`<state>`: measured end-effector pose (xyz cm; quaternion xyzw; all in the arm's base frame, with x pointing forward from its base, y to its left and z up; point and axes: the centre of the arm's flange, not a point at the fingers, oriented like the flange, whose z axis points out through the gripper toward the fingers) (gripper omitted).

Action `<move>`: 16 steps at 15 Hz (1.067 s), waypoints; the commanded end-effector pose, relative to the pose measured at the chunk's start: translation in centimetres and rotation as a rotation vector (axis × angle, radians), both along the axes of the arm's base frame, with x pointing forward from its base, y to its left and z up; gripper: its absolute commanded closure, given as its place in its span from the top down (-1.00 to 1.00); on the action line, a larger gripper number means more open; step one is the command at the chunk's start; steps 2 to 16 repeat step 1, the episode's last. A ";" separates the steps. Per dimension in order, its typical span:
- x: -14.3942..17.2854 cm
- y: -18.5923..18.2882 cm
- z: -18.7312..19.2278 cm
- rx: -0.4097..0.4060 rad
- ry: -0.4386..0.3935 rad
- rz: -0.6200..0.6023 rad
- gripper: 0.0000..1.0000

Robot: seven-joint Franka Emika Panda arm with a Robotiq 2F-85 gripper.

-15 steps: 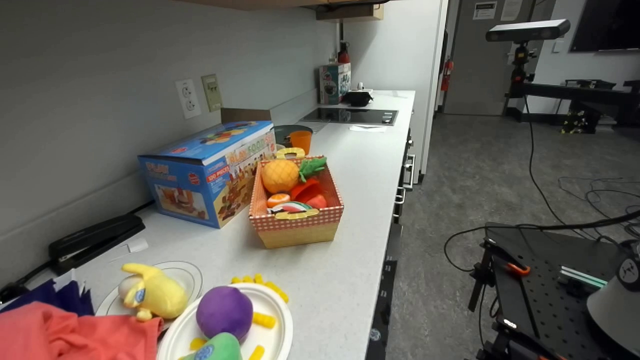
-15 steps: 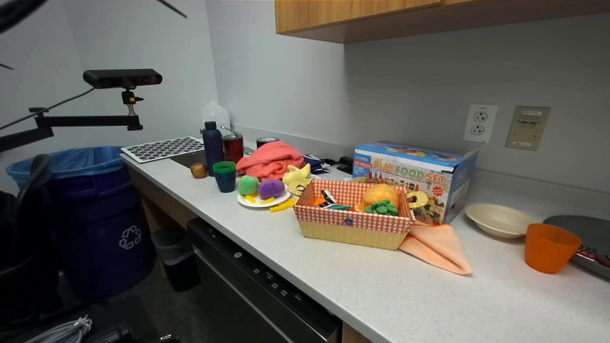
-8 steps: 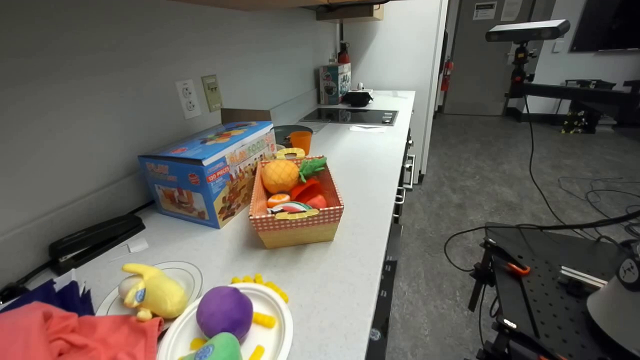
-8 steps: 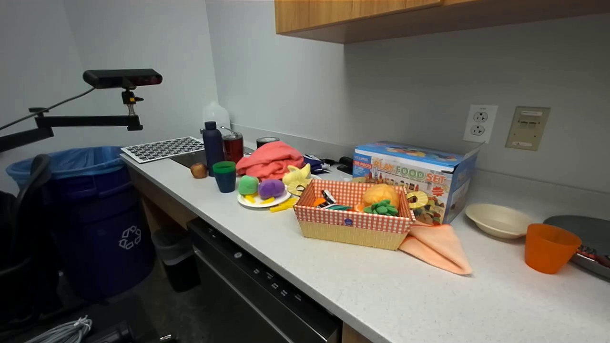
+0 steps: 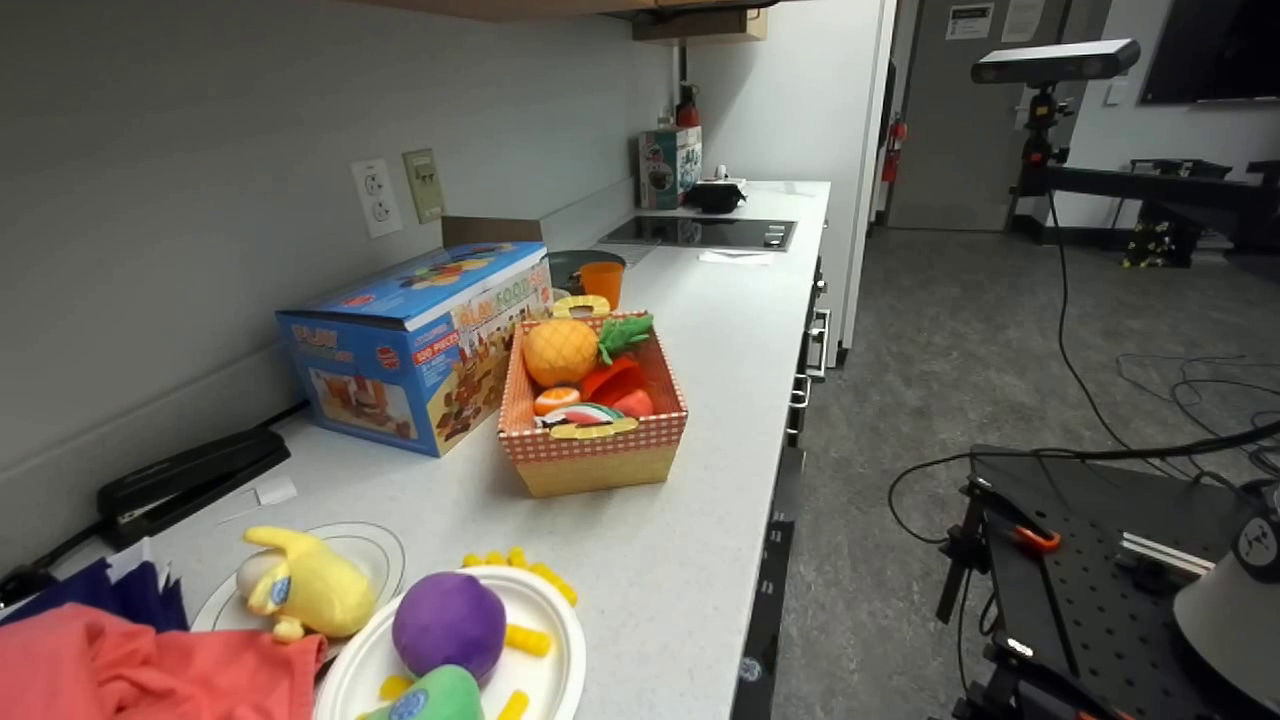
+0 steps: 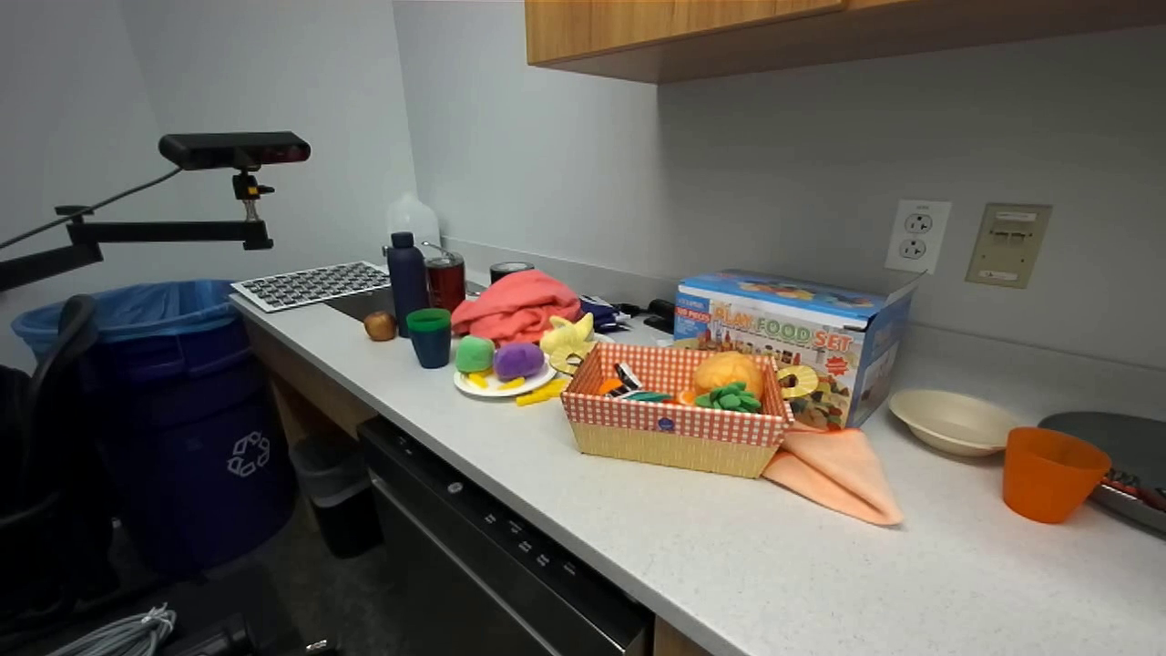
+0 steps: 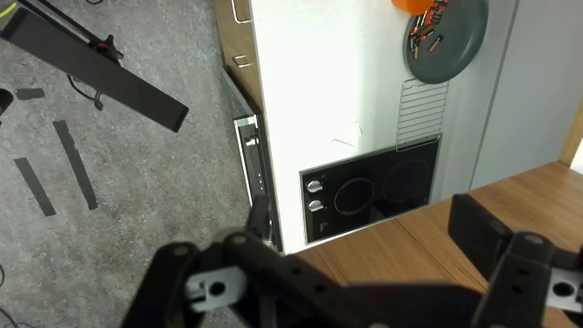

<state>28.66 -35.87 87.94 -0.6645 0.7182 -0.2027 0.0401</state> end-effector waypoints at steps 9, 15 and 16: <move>0.0 0.0 0.0 0.000 0.000 0.000 1.00; 0.0 0.0 0.0 0.000 0.000 0.000 1.00; 0.0 0.0 0.0 0.000 0.000 0.000 1.00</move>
